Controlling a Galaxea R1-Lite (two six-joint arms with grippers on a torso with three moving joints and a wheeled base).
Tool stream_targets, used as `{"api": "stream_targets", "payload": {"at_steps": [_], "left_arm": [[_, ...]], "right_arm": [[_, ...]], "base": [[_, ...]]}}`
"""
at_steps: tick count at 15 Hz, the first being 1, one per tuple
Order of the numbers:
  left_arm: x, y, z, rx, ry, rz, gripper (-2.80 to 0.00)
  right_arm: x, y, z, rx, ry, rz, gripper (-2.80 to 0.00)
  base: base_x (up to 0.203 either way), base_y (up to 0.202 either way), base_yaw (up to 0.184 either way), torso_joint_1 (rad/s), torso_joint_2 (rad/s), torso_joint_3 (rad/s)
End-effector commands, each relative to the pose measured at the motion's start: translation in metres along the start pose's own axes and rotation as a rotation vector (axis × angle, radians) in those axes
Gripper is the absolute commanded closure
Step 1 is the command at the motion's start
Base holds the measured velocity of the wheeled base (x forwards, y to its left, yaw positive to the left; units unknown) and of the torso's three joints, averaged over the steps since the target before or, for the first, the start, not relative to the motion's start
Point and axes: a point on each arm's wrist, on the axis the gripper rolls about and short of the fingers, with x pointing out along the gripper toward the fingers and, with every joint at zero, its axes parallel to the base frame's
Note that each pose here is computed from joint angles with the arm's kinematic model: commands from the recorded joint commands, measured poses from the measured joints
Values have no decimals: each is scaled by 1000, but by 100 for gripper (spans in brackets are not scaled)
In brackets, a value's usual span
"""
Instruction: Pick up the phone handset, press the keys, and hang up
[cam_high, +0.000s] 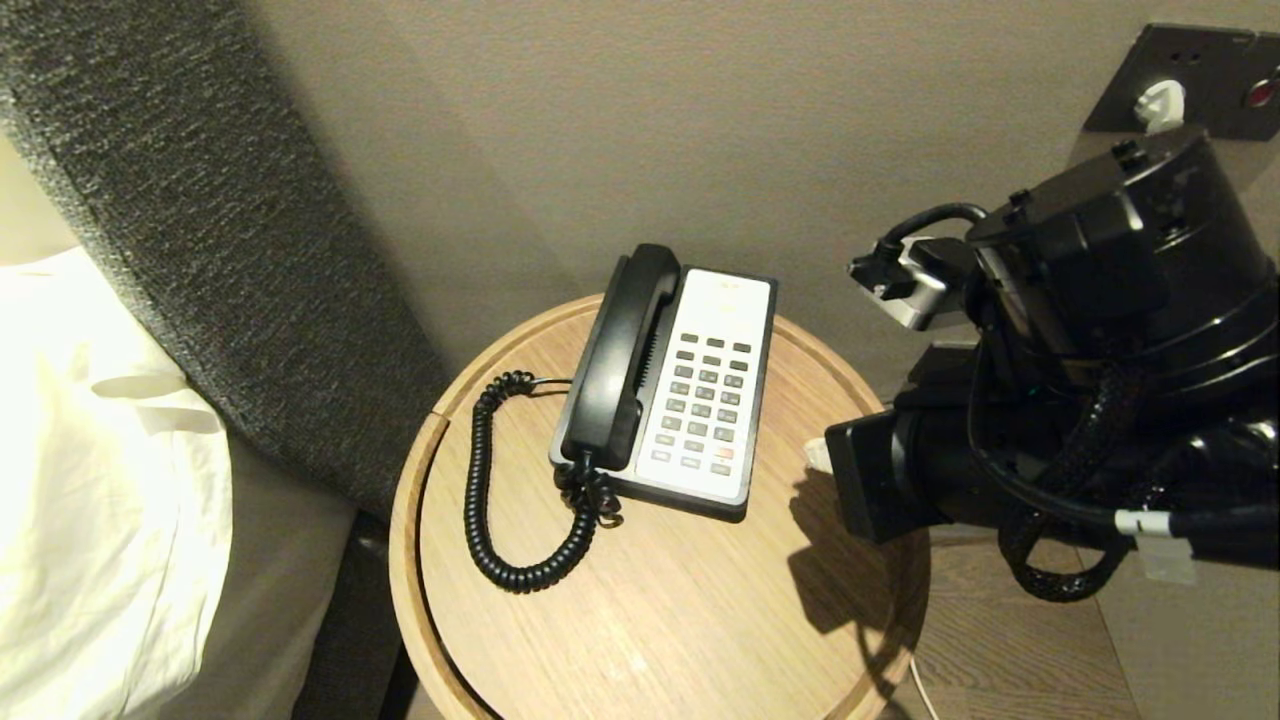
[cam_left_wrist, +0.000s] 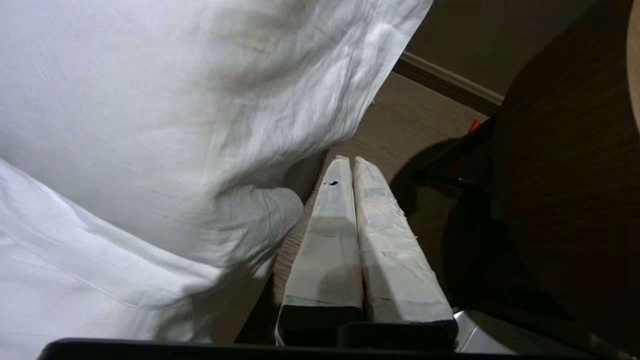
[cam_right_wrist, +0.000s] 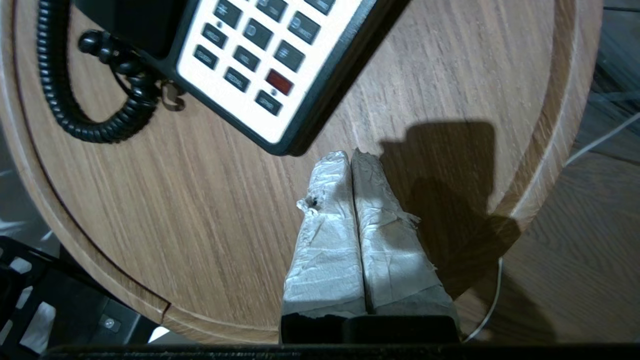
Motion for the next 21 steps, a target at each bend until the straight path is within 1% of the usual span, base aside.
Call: {"api": "stream_targets", "payload": {"at_steps": [1,2,3,4,5,6,7,8,9,10,11,12,13,14,15,16,17,18,19,20,21], "left_arm": [[-2,5,-17,16,-26,7,0],[-3,7,-25,39,-41,-2,0],[-5,8,-30,60,-61,-44,0],[-8,8,-35,89,-86,-111,0],[-8,9,-43,147,-110,-160,0],[-6,8,-44,193,-140,-203,0],[-5,7,-44,216,-157,-258,0],[-5,6,-45,222,-156,-288,0],[-5,5,-44,228,-161,-300,0],[-4,5,-44,218,-171,-300,0],[-3,5,-43,220,-204,-308,0],[-1,4,-43,223,-207,-334,0],[-1,3,-43,210,-196,-337,0],[-1,4,-44,196,-212,-340,0],[-1,4,-44,191,-218,-326,0],[0,5,-45,197,-222,-277,0],[2,6,-48,233,-218,-233,0],[4,6,-50,285,-218,-254,0],[4,6,-50,295,-239,-262,0],[4,6,-50,294,-232,-262,0],[4,6,-50,290,-239,-263,0]], "right_arm": [[0,-1,-3,-1,8,-5,0],[-1,-1,-3,1,8,-5,0],[-2,-2,-3,6,5,-4,0],[-2,-2,-3,8,3,-4,0],[-4,-2,-2,9,-2,-2,0],[-6,-3,-2,11,-6,-1,0],[-7,-4,-3,12,-3,0,0],[-8,-5,-6,16,1,-2,0],[-7,-6,-8,20,9,-6,0],[-8,-7,-11,19,12,-7,0],[-10,-8,-12,21,10,-6,0],[-13,-10,-14,20,11,-7,0],[-16,-12,-15,22,5,-5,0],[-19,-13,-14,25,-2,-2,0],[-24,-15,-14,29,-12,2,0],[-25,-16,-17,27,-7,0,0],[-29,-18,-19,29,-13,0,0],[-34,-21,-20,32,-25,-7,0],[-39,-24,-22,36,-37,-15,0],[-43,-26,-23,42,-47,-20,0],[-46,-29,-24,62,-65,-48,0]], "base": [[0,0,0,0,0,0],[0,0,0,0,0,0],[0,0,0,0,0,0],[0,0,0,0,0,0],[0,0,0,0,0,0],[0,0,0,0,0,0],[0,0,0,0,0,0],[0,0,0,0,0,0],[0,0,0,0,0,0],[0,0,0,0,0,0],[0,0,0,0,0,0],[0,0,0,0,0,0],[0,0,0,0,0,0],[0,0,0,0,0,0],[0,0,0,0,0,0],[0,0,0,0,0,0],[0,0,0,0,0,0],[0,0,0,0,0,0],[0,0,0,0,0,0],[0,0,0,0,0,0],[0,0,0,0,0,0]]}}
